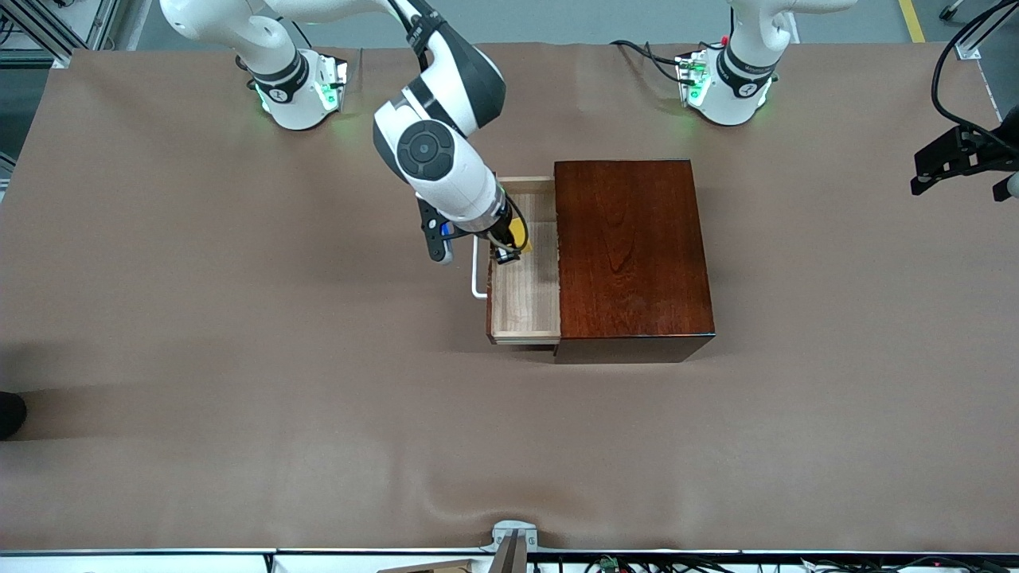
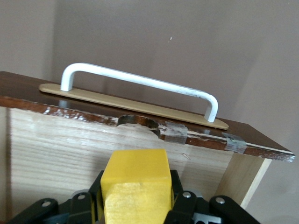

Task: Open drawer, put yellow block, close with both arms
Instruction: 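Carry the yellow cube with the right gripper over the open drawer, then lower the cube into the drawer and open the right gripper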

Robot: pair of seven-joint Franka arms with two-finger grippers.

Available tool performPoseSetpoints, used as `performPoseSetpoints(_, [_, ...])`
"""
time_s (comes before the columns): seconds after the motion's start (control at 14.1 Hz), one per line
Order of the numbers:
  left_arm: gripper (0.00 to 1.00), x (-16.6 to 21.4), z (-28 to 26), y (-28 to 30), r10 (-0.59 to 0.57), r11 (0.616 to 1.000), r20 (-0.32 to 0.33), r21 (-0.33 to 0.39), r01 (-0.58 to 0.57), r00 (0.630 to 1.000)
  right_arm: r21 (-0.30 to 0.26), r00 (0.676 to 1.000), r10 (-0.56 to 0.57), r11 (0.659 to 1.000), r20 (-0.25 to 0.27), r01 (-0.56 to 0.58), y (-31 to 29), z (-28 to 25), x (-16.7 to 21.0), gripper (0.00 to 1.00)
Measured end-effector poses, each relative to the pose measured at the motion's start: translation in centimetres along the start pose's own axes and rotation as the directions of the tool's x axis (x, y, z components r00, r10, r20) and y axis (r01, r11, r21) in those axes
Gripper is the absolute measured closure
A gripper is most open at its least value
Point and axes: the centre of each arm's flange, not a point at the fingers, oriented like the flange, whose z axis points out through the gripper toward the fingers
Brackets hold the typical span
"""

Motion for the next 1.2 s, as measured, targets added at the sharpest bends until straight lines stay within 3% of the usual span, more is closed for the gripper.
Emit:
performPoseSetpoints(0.35, [0.00,0.0,0.0,0.0,0.000,1.000,-0.001,0.000,0.000,1.000,-0.022,1.000,0.021,1.000,-0.016,-0.022,-0.1,2.1,0.2,0.44])
performPoseSetpoints(1.2, [0.00,-0.1,-0.1,0.0,0.001,1.000,-0.002,0.000,-0.001,1.000,-0.014,0.999,0.029,0.999,-0.032,-0.030,0.4,6.2,-1.2,0.44])
